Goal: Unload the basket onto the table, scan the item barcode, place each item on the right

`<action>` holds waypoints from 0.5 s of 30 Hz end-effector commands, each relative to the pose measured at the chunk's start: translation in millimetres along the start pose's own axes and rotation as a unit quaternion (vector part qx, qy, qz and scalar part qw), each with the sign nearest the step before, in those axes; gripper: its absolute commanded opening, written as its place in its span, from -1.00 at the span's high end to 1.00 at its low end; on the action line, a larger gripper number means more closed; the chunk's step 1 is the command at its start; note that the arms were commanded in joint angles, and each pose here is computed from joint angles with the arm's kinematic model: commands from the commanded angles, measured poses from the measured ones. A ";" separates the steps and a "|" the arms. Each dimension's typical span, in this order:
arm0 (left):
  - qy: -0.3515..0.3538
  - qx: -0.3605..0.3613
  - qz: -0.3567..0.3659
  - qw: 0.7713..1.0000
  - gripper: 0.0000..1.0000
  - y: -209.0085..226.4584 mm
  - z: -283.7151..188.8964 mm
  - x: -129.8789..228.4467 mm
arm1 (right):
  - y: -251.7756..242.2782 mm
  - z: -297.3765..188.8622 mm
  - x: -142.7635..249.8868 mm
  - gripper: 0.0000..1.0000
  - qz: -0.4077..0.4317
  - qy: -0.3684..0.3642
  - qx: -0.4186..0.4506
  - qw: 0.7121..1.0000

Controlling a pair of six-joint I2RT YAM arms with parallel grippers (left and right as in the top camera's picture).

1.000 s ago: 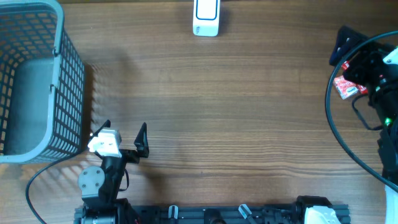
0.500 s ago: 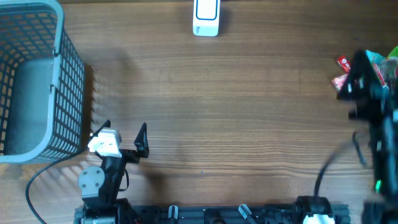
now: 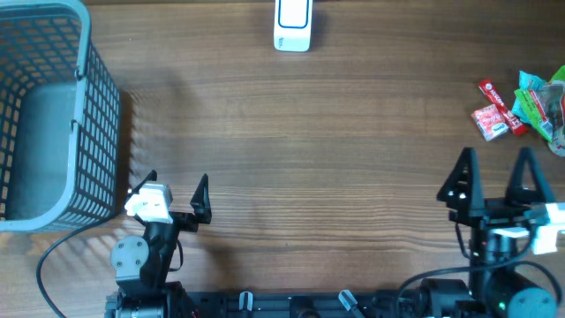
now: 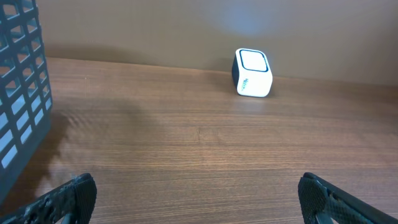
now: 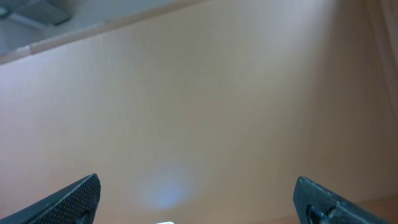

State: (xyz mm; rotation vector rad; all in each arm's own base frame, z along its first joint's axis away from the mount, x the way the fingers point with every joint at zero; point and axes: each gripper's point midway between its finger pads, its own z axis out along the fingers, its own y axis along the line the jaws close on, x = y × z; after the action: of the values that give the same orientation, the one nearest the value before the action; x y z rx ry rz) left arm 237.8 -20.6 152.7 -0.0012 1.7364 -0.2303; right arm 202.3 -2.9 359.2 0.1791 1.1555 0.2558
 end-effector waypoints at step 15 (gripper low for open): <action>-0.001 0.002 -0.005 1.000 -1.00 0.0 0.3 1.1 | -42.7 -18.3 138.9 -1.00 -0.029 0.108 0.033 0.993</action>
State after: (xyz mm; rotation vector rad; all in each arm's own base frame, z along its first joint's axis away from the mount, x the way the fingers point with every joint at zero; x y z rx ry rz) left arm 237.8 -20.6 152.7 -0.0012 1.7364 -0.2303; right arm 241.3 -0.9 230.7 0.1967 1.3431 0.2469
